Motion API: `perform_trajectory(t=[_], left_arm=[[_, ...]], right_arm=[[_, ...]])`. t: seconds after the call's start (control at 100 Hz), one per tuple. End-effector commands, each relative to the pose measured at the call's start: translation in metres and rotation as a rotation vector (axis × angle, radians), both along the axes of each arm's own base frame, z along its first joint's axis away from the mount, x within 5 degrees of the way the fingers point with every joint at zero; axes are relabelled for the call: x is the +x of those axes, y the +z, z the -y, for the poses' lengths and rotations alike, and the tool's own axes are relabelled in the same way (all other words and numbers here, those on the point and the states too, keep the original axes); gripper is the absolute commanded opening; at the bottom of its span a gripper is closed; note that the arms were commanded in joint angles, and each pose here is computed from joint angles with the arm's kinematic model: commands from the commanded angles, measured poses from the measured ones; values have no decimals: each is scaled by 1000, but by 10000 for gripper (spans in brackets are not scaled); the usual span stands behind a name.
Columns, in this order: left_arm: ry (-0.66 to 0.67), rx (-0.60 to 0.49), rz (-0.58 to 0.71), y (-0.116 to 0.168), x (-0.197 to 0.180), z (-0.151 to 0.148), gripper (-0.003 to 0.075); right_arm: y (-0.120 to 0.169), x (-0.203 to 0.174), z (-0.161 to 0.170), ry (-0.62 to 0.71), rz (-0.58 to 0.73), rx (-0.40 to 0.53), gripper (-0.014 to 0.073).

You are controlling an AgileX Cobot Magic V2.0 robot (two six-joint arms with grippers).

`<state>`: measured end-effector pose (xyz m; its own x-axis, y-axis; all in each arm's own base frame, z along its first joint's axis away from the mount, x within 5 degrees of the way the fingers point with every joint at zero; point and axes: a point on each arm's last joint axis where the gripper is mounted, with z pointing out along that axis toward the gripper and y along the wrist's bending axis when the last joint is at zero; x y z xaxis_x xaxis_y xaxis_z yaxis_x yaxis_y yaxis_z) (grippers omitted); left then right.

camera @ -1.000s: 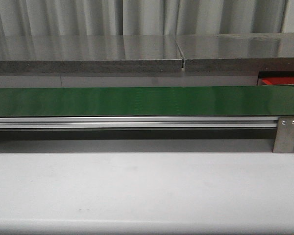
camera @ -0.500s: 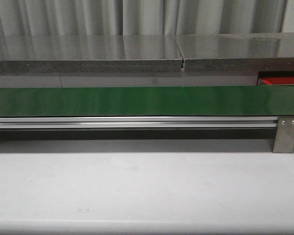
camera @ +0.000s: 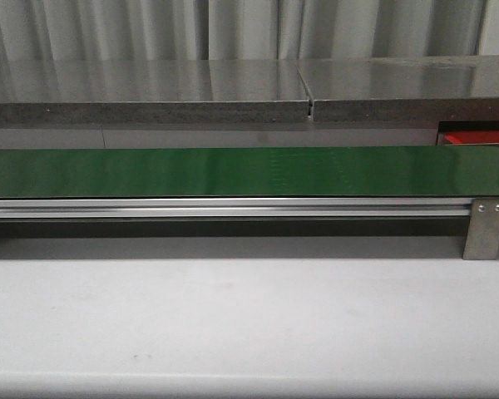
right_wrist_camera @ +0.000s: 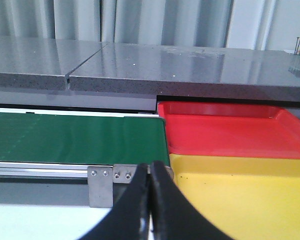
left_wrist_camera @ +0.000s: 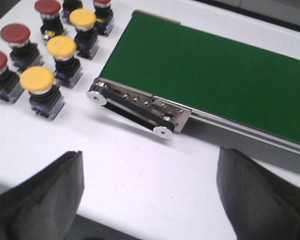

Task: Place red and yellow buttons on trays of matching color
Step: 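Lower the left gripper onto a yellow button and close on it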

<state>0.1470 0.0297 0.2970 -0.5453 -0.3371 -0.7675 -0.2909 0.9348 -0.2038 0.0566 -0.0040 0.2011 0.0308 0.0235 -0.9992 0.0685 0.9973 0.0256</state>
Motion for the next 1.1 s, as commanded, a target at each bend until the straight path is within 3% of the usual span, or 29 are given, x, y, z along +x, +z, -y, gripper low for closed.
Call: perform_trajectory(t=[0.0,0.58,0.82,1.09], left_arm=[[54,-29,36,16,10,-9,547],[226,-159,-227,17,61,-66,547],[267,-223,-358,3,84,-93,547],[283,-246,-414,-15,114,-116,547]], right_arm=[[16,-3,0,-3,118,-22,-117],[16,-3,0,-3,118,-22,-117],[16,-3,0,-3,118,-22,-117],[16,-3,0,-3,118,-22,-117]])
